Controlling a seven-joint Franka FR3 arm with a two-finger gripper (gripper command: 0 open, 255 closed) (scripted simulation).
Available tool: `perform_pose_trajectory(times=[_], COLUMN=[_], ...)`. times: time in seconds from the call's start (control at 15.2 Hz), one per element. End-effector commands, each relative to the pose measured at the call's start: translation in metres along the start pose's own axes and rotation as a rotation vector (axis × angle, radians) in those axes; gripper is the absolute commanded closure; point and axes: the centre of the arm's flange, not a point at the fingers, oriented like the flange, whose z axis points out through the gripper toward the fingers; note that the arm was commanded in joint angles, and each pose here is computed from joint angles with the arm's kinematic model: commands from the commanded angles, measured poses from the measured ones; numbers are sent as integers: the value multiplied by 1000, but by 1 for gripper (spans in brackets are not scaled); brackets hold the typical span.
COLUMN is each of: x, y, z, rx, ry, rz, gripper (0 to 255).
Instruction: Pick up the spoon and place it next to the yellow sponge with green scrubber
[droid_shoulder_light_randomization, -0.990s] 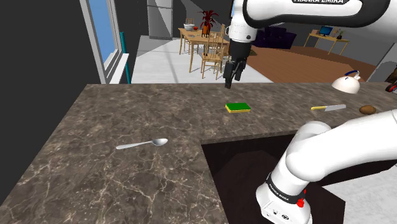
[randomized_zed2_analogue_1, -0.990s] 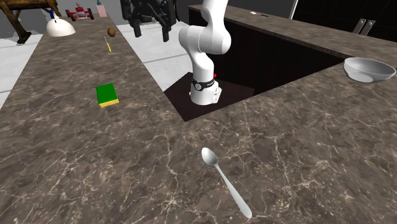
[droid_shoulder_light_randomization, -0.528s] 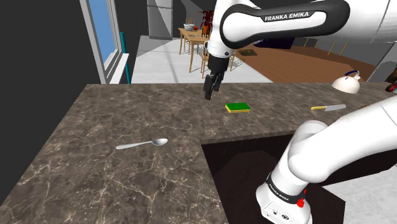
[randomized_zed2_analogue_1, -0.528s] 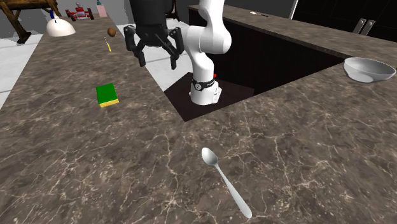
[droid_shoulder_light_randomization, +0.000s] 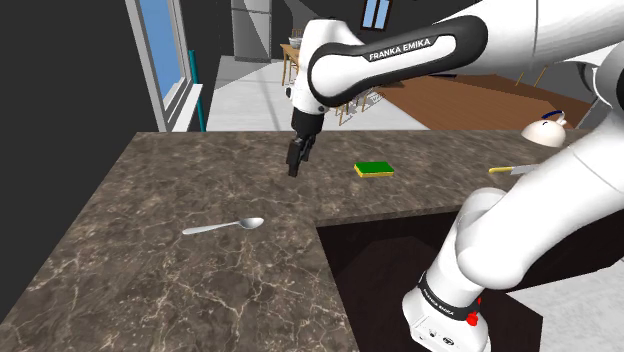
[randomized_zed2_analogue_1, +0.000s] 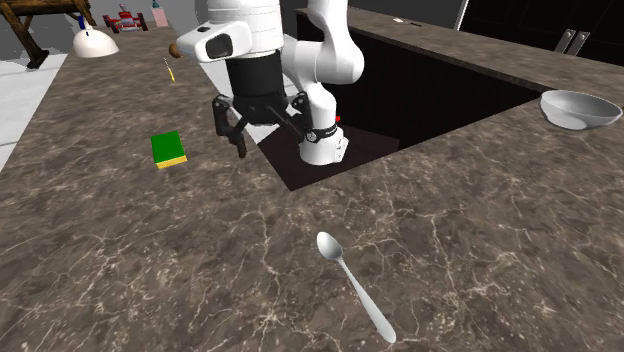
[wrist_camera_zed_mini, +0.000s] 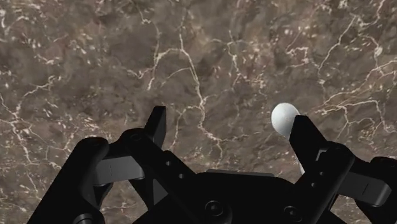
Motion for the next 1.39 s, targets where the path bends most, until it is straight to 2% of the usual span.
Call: perform_pose_trajectory(times=[0.0,0.99,1.32], x=[17,125,127], y=[-13,-118,-121], z=[16,115,137], rx=[14,116,117], ry=[15,116,117], rz=[-40,-333,-335], gripper=[0,0,0])
